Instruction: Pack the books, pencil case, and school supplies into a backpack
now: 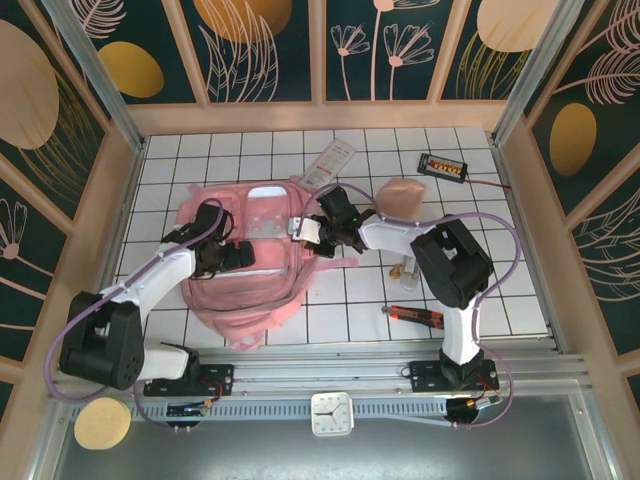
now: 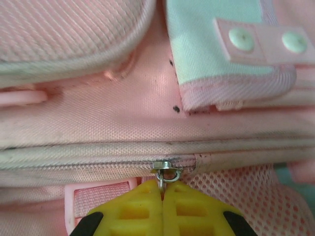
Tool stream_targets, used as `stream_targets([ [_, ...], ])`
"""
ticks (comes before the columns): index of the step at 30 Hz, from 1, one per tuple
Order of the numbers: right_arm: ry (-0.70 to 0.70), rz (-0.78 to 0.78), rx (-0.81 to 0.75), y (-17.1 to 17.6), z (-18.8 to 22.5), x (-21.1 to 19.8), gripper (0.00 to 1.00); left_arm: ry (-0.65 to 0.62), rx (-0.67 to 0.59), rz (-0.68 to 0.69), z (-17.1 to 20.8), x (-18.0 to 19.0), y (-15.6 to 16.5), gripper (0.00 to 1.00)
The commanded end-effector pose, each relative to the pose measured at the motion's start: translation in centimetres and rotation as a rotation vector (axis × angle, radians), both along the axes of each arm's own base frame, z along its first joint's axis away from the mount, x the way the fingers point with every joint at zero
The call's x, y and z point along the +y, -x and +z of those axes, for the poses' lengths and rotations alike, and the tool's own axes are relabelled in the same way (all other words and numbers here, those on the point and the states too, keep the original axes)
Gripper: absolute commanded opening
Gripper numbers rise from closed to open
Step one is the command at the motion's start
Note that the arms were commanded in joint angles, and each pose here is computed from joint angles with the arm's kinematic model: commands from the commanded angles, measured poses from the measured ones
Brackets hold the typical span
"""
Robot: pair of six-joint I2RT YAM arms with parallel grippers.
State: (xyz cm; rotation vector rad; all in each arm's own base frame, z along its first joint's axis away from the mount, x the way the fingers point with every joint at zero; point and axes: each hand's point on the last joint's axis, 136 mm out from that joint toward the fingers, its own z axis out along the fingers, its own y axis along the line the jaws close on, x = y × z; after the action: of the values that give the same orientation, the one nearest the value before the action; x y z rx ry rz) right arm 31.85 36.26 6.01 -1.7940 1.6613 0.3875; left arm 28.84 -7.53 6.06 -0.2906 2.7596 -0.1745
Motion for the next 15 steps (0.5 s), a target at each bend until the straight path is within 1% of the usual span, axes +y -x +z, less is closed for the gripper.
stream_targets([
  [1, -0.043, 0.019, 0.139, 4.1, 1.9, 0.3, 0.05, -0.016, -0.067, -0.033, 0.7, -0.3, -3.0, 0.98],
  [3, -0.048, -0.006, 0.133, 3.2, 2.0, -0.5, 0.05, -0.009, -0.068, -0.043, 0.6, -0.7, -3.7, 0.98],
  [5, -0.024, -0.015, 0.136, 2.3, 1.3, -1.2, 0.00, 0.003, -0.062, -0.055, 0.5, -1.1, -4.2, 0.98],
  [8, -0.016, -0.039, 0.148, 1.3, 0.9, -1.5, 0.00, 0.039, -0.062, -0.073, 0.6, -1.8, -4.5, 0.97],
  [11, -0.045, -0.107, 0.152, -0.4, 1.3, -1.6, 0.00, 0.088, -0.119, -0.119, 2.1, -2.8, -4.9, 0.98],
  [13, -0.034, -0.171, 0.134, -2.1, 1.4, -2.1, 0.00, 0.069, -0.146, -0.139, 3.2, -2.7, -5.1, 0.98],
  [15, -0.039, -0.235, 0.128, -4.1, 1.8, -2.6, 0.00, 0.038, -0.125, -0.145, 3.7, -2.3, -5.0, 0.99],
])
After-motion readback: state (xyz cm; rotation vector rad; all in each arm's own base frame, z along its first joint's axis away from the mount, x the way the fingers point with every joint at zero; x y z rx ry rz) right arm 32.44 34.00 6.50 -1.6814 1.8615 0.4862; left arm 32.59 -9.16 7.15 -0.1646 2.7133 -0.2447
